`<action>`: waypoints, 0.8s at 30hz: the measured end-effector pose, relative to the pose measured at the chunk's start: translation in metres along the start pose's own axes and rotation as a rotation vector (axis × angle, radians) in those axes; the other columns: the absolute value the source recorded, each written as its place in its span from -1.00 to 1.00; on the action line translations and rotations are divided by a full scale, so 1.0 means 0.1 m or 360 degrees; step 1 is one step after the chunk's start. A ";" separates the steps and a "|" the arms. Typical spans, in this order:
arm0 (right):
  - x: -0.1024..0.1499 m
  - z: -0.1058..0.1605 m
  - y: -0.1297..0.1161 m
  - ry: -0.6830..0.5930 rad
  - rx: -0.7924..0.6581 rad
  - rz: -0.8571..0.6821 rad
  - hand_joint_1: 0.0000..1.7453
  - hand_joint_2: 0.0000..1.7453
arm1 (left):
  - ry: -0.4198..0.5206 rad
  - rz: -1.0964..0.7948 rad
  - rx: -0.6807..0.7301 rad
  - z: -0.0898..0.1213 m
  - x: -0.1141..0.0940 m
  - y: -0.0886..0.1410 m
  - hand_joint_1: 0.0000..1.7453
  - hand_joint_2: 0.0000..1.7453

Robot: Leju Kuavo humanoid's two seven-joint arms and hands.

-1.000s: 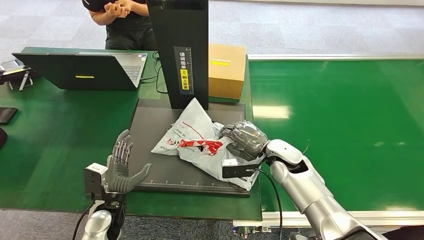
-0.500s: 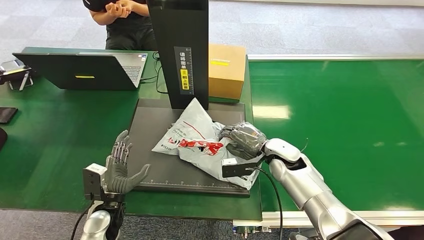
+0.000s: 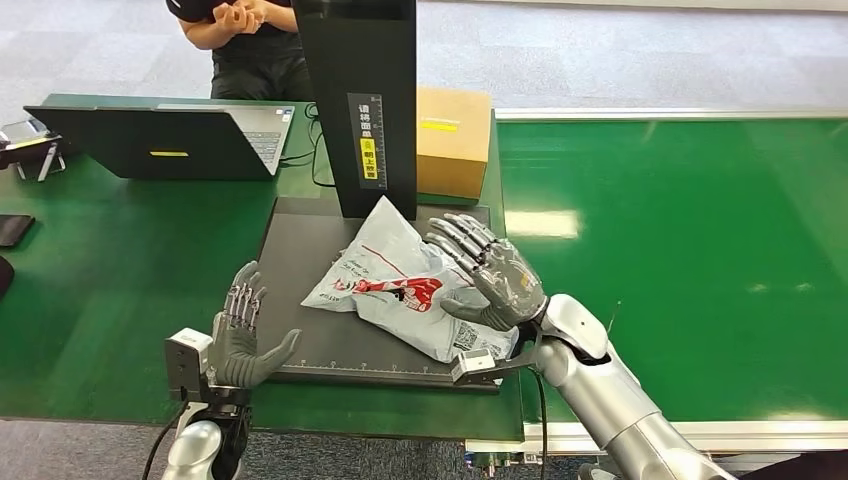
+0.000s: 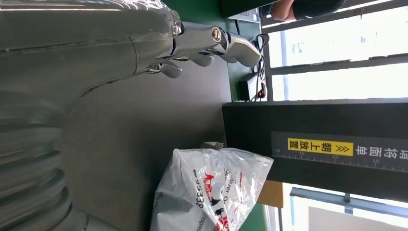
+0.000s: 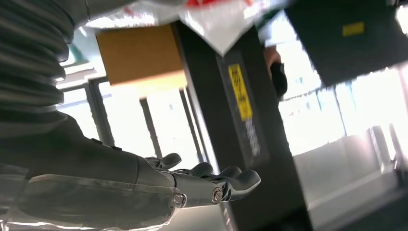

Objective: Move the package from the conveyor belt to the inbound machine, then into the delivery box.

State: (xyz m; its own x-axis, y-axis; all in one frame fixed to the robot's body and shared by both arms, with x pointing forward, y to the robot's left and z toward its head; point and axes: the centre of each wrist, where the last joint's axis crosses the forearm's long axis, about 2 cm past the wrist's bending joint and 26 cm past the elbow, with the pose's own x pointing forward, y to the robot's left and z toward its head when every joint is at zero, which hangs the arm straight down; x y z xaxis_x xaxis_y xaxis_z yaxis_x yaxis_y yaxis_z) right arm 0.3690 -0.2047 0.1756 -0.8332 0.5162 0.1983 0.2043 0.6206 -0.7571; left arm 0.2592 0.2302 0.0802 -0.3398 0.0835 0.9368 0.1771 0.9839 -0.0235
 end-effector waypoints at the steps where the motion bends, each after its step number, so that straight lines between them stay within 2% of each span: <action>1: 0.02 0.01 -0.02 0.0005 -0.0063 0.0001 -1.00 1.00 | 0.0000 0.0005 -0.0002 0.00 0.00 0.00 -1.00 1.00; 5: 0.08 0.02 -0.08 0.0012 -0.0195 0.0002 -1.00 1.00 | 0.0004 0.0009 -0.0009 0.00 -0.01 -0.01 -1.00 1.00; 17: 0.13 0.03 -0.15 0.0024 -0.0288 -0.0036 -1.00 1.00 | 0.0012 0.0014 -0.0006 0.00 -0.02 -0.01 -1.00 1.00; 24: 0.09 0.08 -0.21 0.0217 -0.0410 -0.0729 -1.00 1.00 | 0.0012 0.0011 0.0044 0.02 -0.03 0.01 -1.00 1.00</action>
State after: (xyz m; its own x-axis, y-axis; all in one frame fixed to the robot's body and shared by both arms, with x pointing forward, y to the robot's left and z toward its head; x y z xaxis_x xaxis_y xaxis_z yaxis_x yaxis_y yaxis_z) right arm 0.3533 -0.2179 0.1876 -0.7960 0.2203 0.5638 -0.0303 0.9157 -0.4007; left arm 0.2587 0.2313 0.0766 -0.3317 0.0891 0.9392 0.1538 0.9873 -0.0394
